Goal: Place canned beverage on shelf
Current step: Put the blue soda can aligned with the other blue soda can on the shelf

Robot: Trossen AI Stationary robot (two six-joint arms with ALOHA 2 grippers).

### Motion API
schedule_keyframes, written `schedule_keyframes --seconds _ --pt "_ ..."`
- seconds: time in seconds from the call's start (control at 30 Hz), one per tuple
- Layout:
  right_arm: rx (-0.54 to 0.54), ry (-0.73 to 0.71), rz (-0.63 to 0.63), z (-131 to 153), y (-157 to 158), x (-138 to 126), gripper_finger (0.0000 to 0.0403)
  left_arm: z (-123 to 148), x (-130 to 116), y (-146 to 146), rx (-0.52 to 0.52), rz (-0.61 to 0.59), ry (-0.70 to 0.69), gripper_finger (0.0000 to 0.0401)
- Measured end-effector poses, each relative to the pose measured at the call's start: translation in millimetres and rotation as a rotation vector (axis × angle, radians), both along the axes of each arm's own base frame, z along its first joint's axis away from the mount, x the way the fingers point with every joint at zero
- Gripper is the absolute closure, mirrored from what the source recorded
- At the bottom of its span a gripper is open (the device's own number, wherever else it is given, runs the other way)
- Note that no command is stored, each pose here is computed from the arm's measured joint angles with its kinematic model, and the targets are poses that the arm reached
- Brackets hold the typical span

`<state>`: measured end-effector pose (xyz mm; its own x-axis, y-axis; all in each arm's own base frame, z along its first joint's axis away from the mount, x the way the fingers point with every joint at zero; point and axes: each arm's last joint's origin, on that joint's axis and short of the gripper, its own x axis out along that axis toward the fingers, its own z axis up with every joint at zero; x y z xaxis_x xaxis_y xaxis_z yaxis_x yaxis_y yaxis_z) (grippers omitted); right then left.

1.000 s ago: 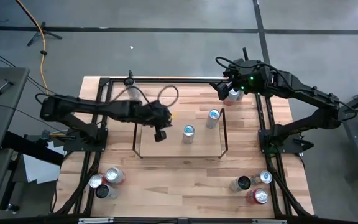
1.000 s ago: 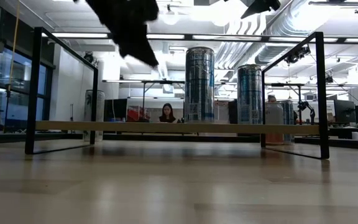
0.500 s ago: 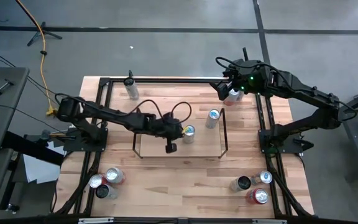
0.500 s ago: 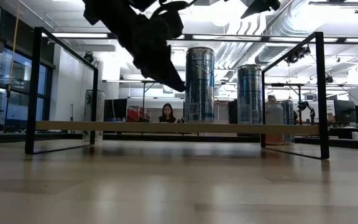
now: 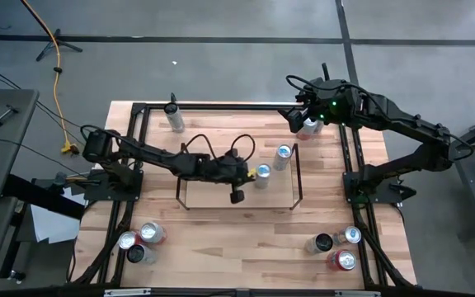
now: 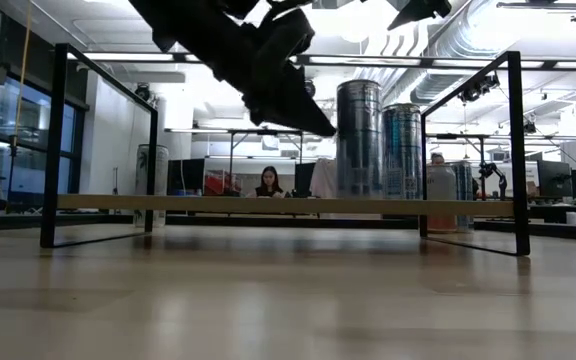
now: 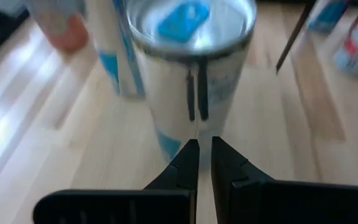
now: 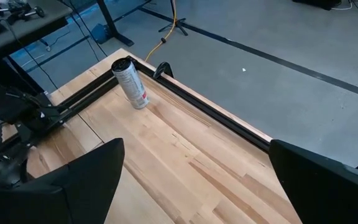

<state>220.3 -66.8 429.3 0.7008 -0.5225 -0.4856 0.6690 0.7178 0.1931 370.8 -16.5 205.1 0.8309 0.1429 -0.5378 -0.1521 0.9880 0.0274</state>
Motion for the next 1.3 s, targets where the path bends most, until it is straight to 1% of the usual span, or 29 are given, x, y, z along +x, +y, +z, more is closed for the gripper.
schedule_keyframes --seconds 0.07,0.23,0.4,0.53,0.7,1.17,1.3 --pt "0.0 0.0 0.0 0.0 0.0 0.0 0.0016 -1.3 4.5 0.2 -0.002 0.002 -0.033 0.0401" --pt "0.0 0.0 0.0 0.0 0.0 0.0 0.0016 -10.7 12.2 0.0 -0.001 0.003 -0.016 0.0401" --pt "0.0 0.0 0.0 0.0 0.0 -0.1 0.0016 -15.4 27.4 -0.9 0.0 0.002 -0.018 0.0401" --pt "0.0 0.001 0.0 -0.1 0.0 -0.1 0.0016 -14.9 39.1 -1.4 0.005 -0.002 -0.029 0.0401" --pt "0.0 0.001 0.0 -0.1 0.0 -0.1 0.0016 -12.3 46.8 -0.9 0.005 0.001 -0.044 0.0401" --pt "-0.006 0.004 0.004 0.0 0.0 -0.1 0.0016 -10.1 50.4 5.5 -0.014 0.017 -0.077 0.0401" --pt "-0.006 0.004 0.004 0.0 0.0 -0.1 0.0016 -11.5 48.5 4.3 -0.037 -0.019 -0.045 0.0401"
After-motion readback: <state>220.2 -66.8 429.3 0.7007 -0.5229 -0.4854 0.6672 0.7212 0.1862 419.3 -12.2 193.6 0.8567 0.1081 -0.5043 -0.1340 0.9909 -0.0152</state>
